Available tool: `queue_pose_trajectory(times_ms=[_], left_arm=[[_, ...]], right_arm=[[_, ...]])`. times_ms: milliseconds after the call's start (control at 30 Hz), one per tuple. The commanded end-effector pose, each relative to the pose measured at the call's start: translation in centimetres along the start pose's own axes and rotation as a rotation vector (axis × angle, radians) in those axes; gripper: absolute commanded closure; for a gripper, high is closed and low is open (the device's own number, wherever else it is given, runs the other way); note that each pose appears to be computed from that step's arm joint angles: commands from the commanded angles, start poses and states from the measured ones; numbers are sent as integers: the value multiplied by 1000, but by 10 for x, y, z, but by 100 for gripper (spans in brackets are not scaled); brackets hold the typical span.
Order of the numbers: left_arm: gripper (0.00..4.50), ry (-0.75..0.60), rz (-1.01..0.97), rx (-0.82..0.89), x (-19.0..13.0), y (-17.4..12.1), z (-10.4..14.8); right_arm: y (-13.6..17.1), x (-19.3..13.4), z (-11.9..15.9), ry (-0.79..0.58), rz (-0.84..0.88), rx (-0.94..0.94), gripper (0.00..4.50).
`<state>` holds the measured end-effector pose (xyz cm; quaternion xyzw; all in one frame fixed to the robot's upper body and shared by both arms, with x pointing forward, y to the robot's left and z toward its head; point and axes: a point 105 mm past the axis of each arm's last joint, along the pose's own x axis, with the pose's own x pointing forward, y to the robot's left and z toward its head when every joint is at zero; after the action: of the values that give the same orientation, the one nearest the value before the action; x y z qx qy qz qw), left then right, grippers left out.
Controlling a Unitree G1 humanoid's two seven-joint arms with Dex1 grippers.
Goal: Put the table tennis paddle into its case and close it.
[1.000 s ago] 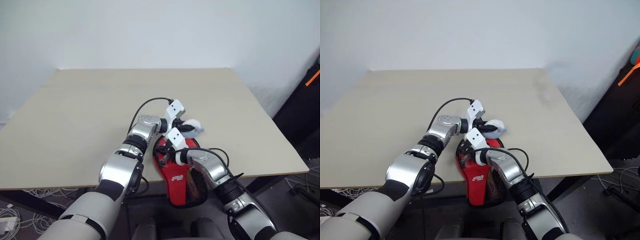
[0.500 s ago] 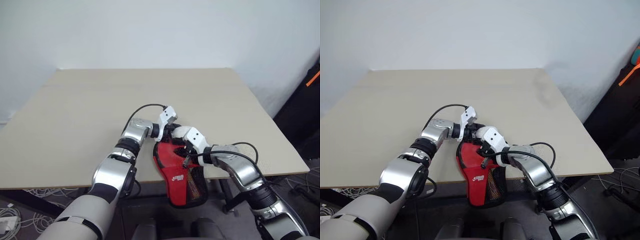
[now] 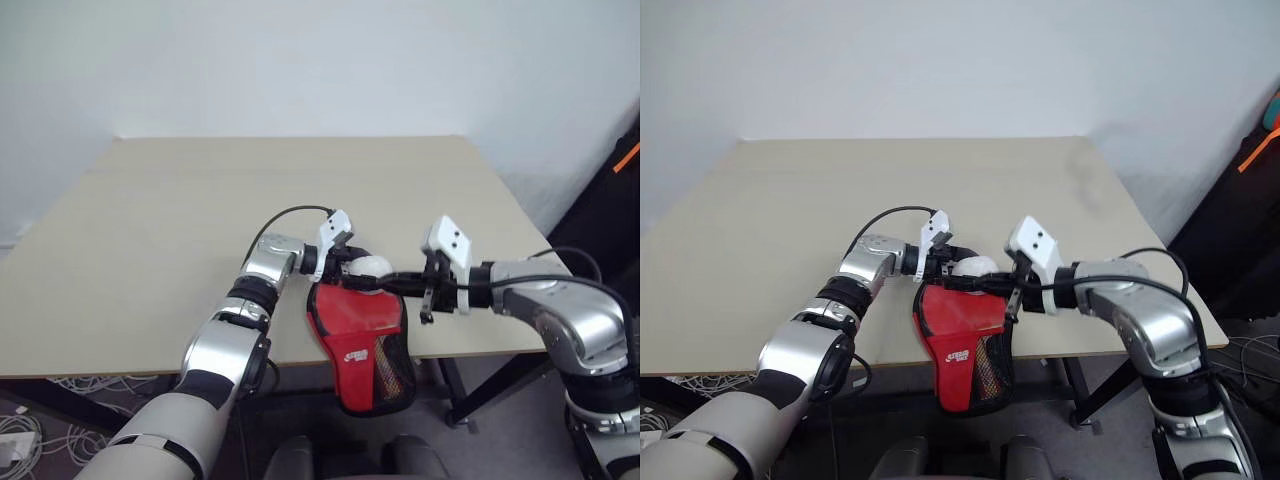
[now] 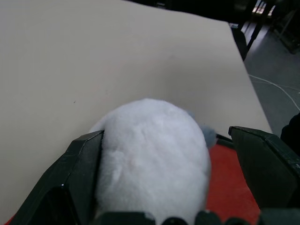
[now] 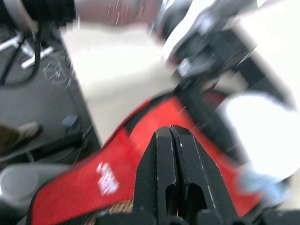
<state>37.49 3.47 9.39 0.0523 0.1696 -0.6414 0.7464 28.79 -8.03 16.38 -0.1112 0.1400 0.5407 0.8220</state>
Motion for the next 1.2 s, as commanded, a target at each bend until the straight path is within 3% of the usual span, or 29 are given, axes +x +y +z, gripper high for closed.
queue_pose_trajectory(times_ms=[33, 233, 367, 600, 1133, 1200], left_arm=[[97, -82, -24, 73, -22, -2, 31], [303, -121, 26, 102, -51, -6, 43], [449, -110, 69, 82, -58, -14, 27], [450, -116, 81, 35, -56, -34, 8], [450, -120, 126, -20, -92, -40, 6], [450, -123, 127, -23, -91, -39, 7]], right_arm=[[-26, -10, 23, -72, -98, 8, 358], [-48, -7, 35, -109, -170, 46, 153], [-59, 11, 28, -74, -207, 52, 8], [-64, 41, 5, 25, -199, 44, 3], [-34, 70, -36, 138, -77, 35, 3], [-34, 73, -39, 147, -85, 48, 40]])
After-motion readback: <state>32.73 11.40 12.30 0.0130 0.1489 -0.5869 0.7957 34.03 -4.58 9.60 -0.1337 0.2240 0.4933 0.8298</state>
